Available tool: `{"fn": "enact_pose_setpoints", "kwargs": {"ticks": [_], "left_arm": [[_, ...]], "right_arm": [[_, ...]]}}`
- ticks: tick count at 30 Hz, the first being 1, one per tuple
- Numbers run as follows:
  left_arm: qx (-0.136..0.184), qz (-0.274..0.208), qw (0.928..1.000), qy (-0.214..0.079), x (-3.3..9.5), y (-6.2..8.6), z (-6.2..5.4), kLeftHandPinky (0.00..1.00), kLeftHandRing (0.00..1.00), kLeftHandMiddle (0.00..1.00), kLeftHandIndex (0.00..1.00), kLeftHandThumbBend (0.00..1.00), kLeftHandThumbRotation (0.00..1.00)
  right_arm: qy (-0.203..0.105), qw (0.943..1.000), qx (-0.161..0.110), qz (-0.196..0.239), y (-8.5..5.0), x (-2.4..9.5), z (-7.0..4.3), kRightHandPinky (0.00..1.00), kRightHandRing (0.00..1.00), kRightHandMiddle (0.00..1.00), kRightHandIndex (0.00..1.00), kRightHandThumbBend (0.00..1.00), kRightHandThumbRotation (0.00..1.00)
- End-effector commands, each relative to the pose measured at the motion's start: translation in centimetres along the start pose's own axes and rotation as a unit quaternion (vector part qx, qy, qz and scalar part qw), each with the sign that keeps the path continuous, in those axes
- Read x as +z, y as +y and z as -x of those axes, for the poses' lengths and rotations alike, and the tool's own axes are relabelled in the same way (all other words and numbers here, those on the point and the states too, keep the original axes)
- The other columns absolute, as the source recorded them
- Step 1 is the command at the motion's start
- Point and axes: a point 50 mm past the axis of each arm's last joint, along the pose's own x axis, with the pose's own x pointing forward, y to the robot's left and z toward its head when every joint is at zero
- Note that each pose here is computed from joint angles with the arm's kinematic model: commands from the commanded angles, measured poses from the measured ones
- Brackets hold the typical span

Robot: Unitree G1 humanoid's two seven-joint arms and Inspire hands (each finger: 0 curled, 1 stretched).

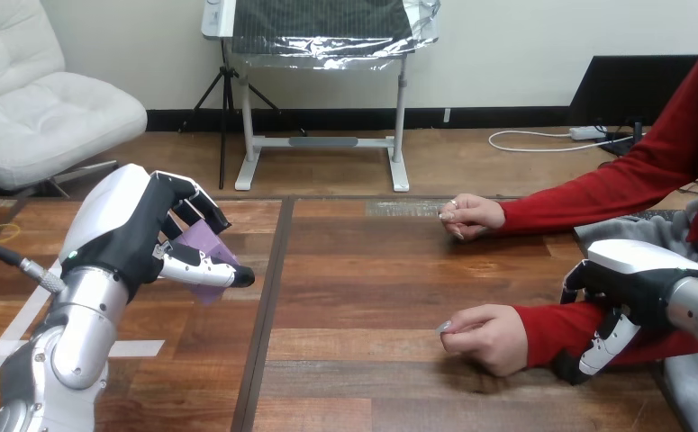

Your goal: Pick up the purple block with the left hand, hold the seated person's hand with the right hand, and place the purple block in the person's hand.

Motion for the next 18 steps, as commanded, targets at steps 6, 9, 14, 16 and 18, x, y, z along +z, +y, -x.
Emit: {"fn": "enact_pose_setpoints", "kwargs": {"ticks": [6, 9, 14, 16, 18], "left_arm": [[0.051, -0.006, 0.998, -0.038, 1.88, 2.37, -0.33, 0.18, 0.23, 0.31, 0.44, 0.83, 0.0], [0.051, -0.007, 0.998, -0.037, 1.89, 2.41, -0.33, 0.17, 0.22, 0.3, 0.44, 0.83, 0.0], [0.051, -0.007, 0.998, -0.037, 1.89, 2.45, -0.37, 0.19, 0.24, 0.32, 0.44, 0.83, 0.0], [0.051, -0.004, 0.998, -0.037, 1.89, 2.45, -0.38, 0.21, 0.25, 0.33, 0.44, 0.83, 0.0], [0.051, -0.003, 0.998, -0.038, 1.88, 2.45, -0.39, 0.21, 0.26, 0.33, 0.44, 0.83, 0.0]], "right_arm": [[0.008, 0.9997, 0.011, 0.021, -0.01, -0.1, -0.18, 0.13, 0.22, 0.33, 0.53, 1.0, 0.09], [0.005, 0.9997, 0.009, 0.023, 0.05, -0.07, -0.18, 0.12, 0.21, 0.32, 0.5, 1.0, 0.09], [0.008, 0.9997, 0.005, 0.024, 0.17, -0.02, -0.28, 0.1, 0.19, 0.3, 0.46, 1.0, 0.09], [0.007, 0.9997, 0.004, 0.022, 0.22, 0.02, -0.3, 0.1, 0.18, 0.29, 0.44, 1.0, 0.1], [0.003, 0.9998, 0.0, 0.019, 0.27, 0.05, -0.29, 0.09, 0.18, 0.28, 0.43, 1.0, 0.11]]}}
